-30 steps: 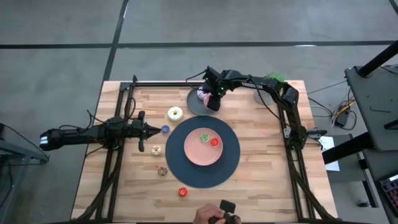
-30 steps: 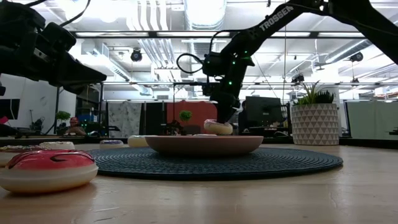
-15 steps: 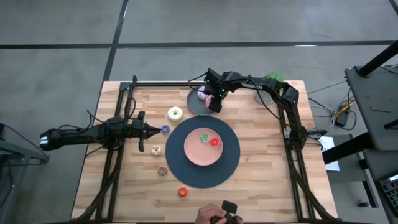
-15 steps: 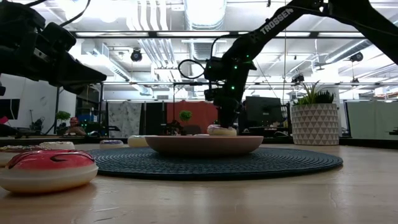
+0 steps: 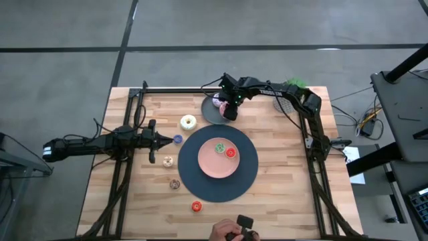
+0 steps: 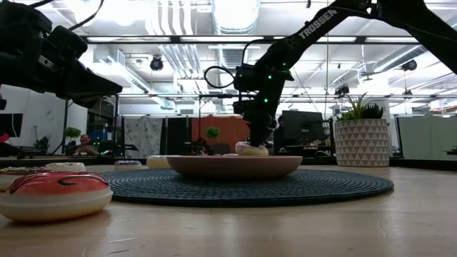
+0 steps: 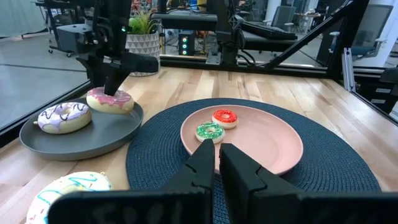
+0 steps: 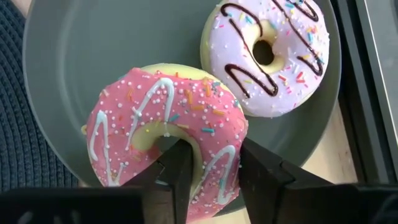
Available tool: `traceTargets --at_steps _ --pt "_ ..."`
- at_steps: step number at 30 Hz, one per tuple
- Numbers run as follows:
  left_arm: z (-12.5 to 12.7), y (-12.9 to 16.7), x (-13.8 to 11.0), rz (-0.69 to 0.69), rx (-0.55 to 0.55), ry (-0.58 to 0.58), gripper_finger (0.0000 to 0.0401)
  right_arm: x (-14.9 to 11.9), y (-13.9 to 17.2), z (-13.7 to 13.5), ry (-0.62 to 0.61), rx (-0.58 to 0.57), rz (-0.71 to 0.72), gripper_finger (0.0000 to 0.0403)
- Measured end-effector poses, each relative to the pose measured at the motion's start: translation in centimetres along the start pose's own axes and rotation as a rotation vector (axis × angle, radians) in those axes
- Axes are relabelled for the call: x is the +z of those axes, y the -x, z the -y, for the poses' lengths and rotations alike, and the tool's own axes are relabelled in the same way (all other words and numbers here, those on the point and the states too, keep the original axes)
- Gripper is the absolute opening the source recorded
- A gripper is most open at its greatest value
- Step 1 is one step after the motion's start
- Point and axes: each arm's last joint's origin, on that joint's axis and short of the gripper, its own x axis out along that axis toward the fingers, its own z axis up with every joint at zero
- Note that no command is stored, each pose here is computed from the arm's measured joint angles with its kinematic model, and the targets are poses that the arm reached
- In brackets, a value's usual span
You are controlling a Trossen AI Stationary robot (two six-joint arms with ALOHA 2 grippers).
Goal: Pick & Place donuts
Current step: Put the large pink donut on the gray plate
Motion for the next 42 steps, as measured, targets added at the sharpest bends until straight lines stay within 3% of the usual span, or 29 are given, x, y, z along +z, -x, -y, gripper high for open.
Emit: traceTargets --at_steps 14,29,42 --pt "0.00 0.00 0.00 0.000 0.000 0.000 0.0000 0.04 -0.01 0.01 0.000 -0.002 0.006 0.0123" --pt "0.00 0.00 0.00 0.000 0.000 0.000 0.0000 -0.09 -0.18 -0.02 -0.003 -0.002 0.008 0.0172" --pt "0.00 0.00 0.01 0.001 0.000 0.000 0.0000 -0.06 -0.17 -0.01 -0.003 -0.003 0.011 0.0182"
